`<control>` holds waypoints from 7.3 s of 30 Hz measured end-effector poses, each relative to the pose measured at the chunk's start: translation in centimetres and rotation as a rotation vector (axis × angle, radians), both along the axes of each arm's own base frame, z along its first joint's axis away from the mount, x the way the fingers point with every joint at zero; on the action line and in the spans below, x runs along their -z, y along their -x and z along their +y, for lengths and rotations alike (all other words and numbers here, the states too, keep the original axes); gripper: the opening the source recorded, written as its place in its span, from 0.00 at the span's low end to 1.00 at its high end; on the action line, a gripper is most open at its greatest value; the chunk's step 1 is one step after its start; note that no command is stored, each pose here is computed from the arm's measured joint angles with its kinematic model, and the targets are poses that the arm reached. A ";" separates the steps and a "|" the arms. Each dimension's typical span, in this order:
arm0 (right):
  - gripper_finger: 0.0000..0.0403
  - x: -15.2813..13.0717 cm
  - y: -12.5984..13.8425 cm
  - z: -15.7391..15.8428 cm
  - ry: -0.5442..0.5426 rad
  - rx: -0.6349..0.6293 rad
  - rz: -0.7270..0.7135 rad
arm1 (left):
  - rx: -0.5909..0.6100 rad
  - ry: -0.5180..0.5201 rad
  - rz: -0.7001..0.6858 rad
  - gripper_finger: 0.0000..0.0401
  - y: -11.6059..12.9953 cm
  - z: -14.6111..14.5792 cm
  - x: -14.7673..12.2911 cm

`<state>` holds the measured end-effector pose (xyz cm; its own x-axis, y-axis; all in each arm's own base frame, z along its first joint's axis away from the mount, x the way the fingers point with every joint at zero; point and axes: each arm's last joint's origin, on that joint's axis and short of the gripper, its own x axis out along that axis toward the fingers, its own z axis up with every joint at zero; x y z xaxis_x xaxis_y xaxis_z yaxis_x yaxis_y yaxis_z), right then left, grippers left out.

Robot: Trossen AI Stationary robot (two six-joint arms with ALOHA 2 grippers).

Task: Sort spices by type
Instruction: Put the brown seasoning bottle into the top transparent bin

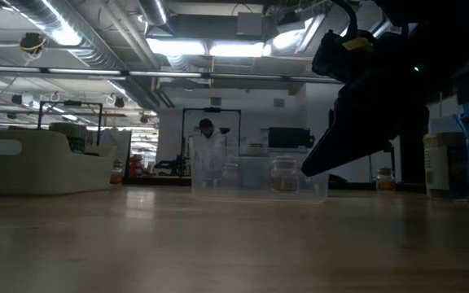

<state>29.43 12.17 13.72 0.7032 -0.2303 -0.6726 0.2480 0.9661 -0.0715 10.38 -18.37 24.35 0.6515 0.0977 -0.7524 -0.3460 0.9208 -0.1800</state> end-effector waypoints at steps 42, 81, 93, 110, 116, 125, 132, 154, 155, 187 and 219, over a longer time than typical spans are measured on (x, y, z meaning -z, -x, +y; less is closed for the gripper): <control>0.65 -12.8 6.4 -8.4 0.118 0.129 -0.112 | -0.097 -0.432 0.061 0.59 -11.6 12.0 -1.3; 0.65 -8.8 16.5 -32.3 -0.050 0.934 0.314 | -0.064 -0.556 0.143 0.59 -12.9 18.8 2.6; 0.65 -6.8 15.0 -35.3 -0.036 0.994 0.495 | -0.062 -0.545 0.145 0.59 -12.9 19.1 2.6; 0.65 -3.3 14.2 -36.9 -0.092 0.982 0.645 | -0.067 -0.541 0.143 0.59 -12.9 19.1 2.7; 0.65 -3.3 14.0 -36.8 -0.122 0.938 0.630 | -0.067 -0.541 0.143 0.59 -12.9 19.1 2.7; 0.65 -3.2 13.6 -36.7 -0.236 0.835 0.550 | -0.067 -0.541 0.143 0.59 -12.9 19.1 2.6; 0.64 -3.1 13.4 -36.4 -0.310 0.799 0.511 | -0.067 -0.541 0.143 0.59 -12.9 19.1 2.7; 0.48 -3.1 13.5 -35.9 -0.348 0.779 0.542 | -0.068 -0.540 0.142 0.59 -12.9 19.1 2.7; 0.48 -3.1 13.3 -35.8 -0.343 0.769 0.544 | -0.070 -0.538 0.142 0.59 -12.9 19.1 2.7; 0.48 -15.2 2.3 -24.8 -0.097 0.282 0.161 | -0.074 -0.503 0.118 0.59 -12.9 18.5 2.7; 0.48 -9.0 -6.8 -17.3 -0.207 -0.232 0.107 | -0.080 -0.492 0.090 0.59 -13.1 18.2 2.5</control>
<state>36.27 -5.18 22.73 0.6435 0.0777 -0.7615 0.0207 0.9927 0.1188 23.47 -0.13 21.81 0.5622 0.5017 -0.6574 -0.4131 0.8590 0.3023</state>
